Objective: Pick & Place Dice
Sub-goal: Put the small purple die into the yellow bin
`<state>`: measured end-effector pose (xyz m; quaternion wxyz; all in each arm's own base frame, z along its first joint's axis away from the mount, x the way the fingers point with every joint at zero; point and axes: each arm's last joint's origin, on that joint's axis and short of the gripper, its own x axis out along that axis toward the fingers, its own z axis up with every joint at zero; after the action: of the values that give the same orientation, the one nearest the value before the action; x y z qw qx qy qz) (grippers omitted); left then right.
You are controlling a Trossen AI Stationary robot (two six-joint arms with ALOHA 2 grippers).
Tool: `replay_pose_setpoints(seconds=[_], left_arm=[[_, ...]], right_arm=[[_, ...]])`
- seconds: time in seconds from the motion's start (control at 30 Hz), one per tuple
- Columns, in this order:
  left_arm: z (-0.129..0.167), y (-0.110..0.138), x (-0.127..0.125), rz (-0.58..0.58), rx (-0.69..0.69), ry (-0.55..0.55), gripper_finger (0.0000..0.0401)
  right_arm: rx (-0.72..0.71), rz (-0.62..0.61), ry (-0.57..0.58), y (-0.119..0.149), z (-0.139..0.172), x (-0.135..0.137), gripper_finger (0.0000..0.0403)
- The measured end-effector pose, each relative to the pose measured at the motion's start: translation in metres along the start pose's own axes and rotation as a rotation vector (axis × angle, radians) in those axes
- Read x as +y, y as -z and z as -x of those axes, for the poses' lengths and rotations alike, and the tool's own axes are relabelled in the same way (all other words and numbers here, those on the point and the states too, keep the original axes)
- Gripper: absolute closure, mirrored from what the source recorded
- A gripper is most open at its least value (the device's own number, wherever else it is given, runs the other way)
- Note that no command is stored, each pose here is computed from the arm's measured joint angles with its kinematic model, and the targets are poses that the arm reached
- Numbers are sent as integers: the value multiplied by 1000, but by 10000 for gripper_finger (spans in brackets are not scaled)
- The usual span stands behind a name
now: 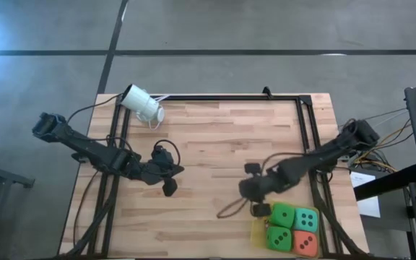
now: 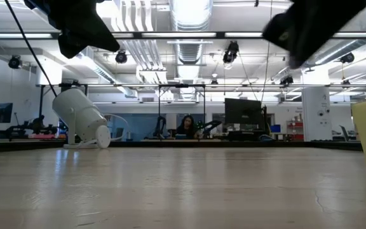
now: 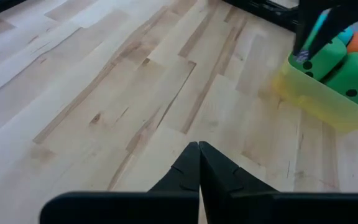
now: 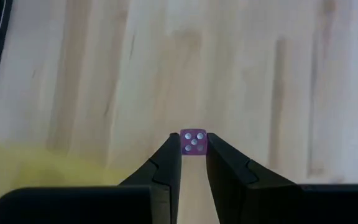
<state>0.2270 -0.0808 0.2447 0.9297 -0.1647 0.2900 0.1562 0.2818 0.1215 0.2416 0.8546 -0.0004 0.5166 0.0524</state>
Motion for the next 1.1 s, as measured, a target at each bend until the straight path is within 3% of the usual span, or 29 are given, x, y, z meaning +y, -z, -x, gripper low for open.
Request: replay_pose_setpoints(seconds=[0.27, 0.57, 0.87, 1.0, 1.1], left_arm=[[0, 0, 0, -3, -2, 0, 399], [0, 0, 0, -3, -3, -2, 399], [0, -1, -1, 5, -10, 3, 399], [0, -1, -1, 6, -10, 3, 399], [0, -1, -1, 6, -11, 4, 399]], right_arm=[[71, 2, -41, 22, 6, 39, 345], [110, 90, -90, 44, 12, 73, 345], [166, 78, -52, 58, 2, 71, 333], [183, -6, -25, 60, -6, 64, 320], [186, 0, -18, 64, -9, 62, 311]])
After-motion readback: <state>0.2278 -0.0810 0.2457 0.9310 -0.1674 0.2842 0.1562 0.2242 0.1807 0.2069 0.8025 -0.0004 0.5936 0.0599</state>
